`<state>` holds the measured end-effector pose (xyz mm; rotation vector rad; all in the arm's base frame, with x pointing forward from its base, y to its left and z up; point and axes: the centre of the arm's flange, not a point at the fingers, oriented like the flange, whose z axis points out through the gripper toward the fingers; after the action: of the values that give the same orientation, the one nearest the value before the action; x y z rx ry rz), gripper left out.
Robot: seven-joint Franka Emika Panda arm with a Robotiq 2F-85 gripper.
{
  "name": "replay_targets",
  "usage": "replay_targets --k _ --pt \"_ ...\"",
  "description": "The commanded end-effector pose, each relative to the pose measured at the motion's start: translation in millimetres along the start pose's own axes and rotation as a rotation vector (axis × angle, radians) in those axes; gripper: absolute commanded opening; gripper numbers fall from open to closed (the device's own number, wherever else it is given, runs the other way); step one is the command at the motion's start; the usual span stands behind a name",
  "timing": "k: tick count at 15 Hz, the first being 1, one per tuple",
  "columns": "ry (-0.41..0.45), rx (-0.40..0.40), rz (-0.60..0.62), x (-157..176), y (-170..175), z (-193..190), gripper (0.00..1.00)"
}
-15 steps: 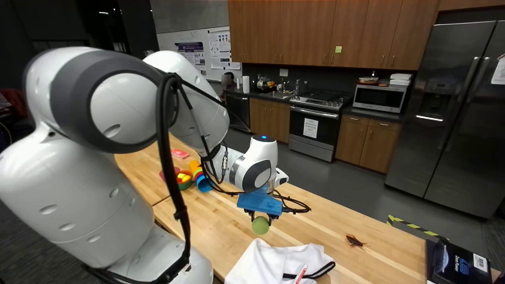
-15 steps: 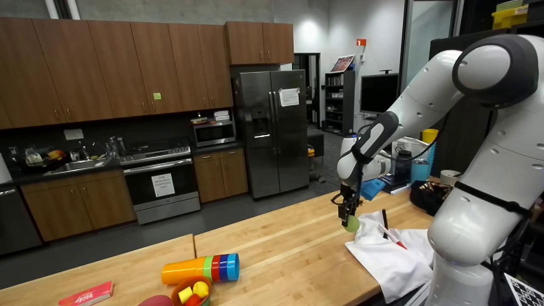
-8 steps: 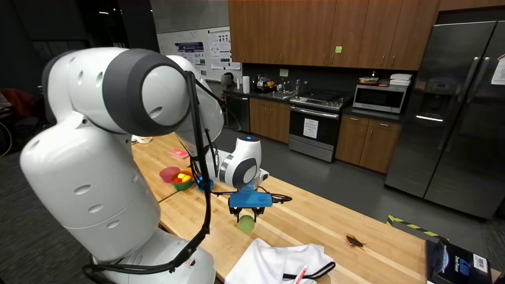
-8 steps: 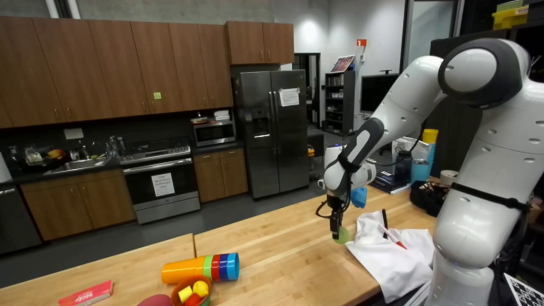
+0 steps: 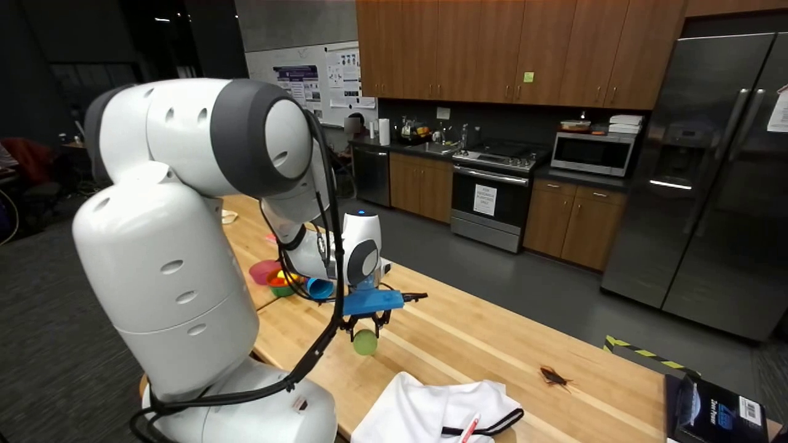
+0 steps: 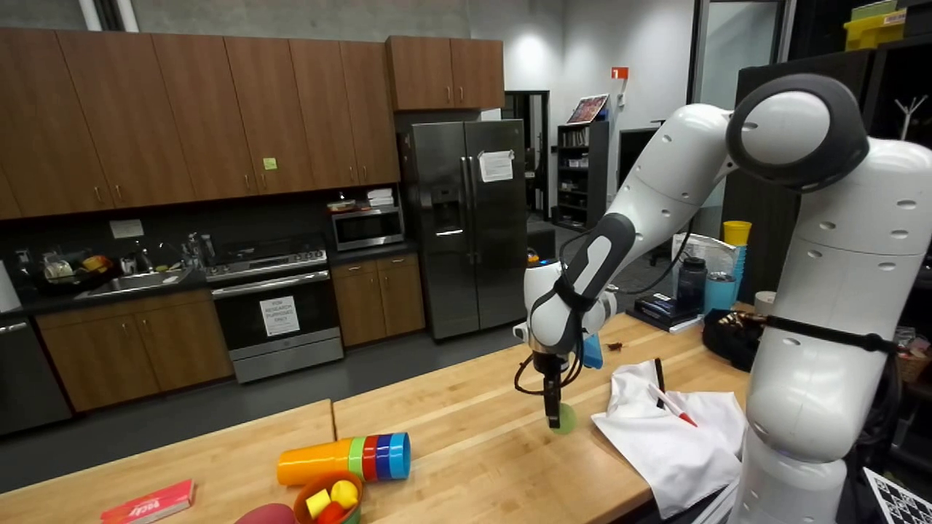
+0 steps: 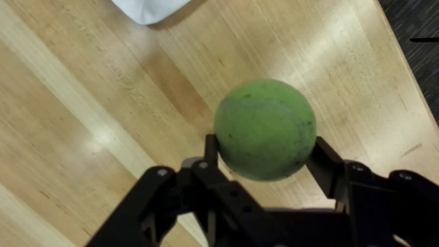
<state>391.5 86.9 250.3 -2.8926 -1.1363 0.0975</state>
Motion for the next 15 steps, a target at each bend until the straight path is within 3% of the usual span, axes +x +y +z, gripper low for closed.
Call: replay_targets --k 1,4,7,15 --pt "0.010 0.005 0.013 13.9 8.4 7.7 0.40" --pt "0.139 -0.066 0.105 31.2 8.6 4.1 0.40" --pt "0.212 -0.069 0.158 48.0 8.0 2.1 0.40" --pt "0.224 -0.054 0.136 75.8 -15.2 9.2 0.40"
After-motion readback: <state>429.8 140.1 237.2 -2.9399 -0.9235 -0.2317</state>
